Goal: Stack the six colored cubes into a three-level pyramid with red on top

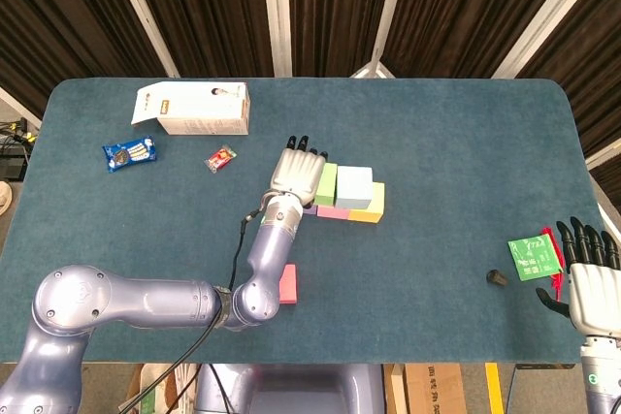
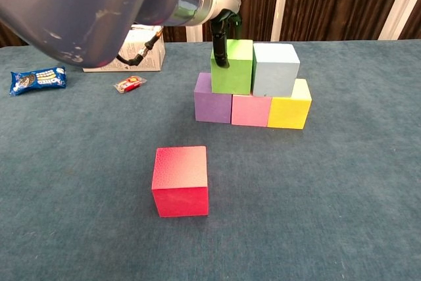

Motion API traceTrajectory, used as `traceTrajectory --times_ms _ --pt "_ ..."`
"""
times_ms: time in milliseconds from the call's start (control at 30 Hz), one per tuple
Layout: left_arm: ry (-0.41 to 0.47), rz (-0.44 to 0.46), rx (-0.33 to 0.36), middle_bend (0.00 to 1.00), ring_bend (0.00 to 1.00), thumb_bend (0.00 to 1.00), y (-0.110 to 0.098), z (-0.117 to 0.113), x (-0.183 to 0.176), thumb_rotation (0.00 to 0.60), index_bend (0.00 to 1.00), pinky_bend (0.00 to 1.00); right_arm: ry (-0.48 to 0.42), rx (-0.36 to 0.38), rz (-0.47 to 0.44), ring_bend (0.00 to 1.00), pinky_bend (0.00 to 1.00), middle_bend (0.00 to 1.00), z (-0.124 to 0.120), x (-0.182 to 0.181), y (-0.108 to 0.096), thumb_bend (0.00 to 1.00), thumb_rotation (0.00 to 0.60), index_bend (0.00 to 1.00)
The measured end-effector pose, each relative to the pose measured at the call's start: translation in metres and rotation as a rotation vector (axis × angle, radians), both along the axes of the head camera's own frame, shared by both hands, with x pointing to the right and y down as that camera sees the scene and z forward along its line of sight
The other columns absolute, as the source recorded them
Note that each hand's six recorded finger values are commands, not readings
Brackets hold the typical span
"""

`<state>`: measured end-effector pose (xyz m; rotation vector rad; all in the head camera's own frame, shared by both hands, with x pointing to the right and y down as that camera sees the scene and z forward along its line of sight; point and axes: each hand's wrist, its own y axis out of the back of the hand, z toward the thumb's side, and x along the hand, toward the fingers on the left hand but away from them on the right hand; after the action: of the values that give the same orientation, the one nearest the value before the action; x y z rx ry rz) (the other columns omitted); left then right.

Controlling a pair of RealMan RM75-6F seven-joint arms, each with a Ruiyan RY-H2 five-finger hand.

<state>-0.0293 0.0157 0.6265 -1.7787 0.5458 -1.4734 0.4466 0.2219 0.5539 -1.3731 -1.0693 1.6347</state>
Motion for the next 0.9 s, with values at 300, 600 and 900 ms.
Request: traceTrajectory --times_ms 300,600,900 --pt "-0.015 -0.001 0.005 0.20 0.00 0.37 -0.0006 -0.0025 -0.0014 0.600 0.24 0.00 0.000 -0.001 0.007 0.00 0.00 0.00 0.0001 0.0012 -0.0002 0.17 0.600 0.00" --pt "-0.018 -0.003 -0.001 0.19 0.00 0.37 0.0011 0.0004 -0.0018 0.600 0.23 0.00 -0.001 0.001 0.009 0.00 0.00 0.00 -0.0007 0.0010 -0.0004 0.17 0.600 0.00" --pt "-0.017 0.000 0.005 0.19 0.00 0.37 0.0016 -0.0023 0.0003 0.600 0.22 0.00 -0.008 0.000 0.007 0.00 0.00 0.00 -0.0007 0.0002 0.0000 0.17 0.600 0.00"
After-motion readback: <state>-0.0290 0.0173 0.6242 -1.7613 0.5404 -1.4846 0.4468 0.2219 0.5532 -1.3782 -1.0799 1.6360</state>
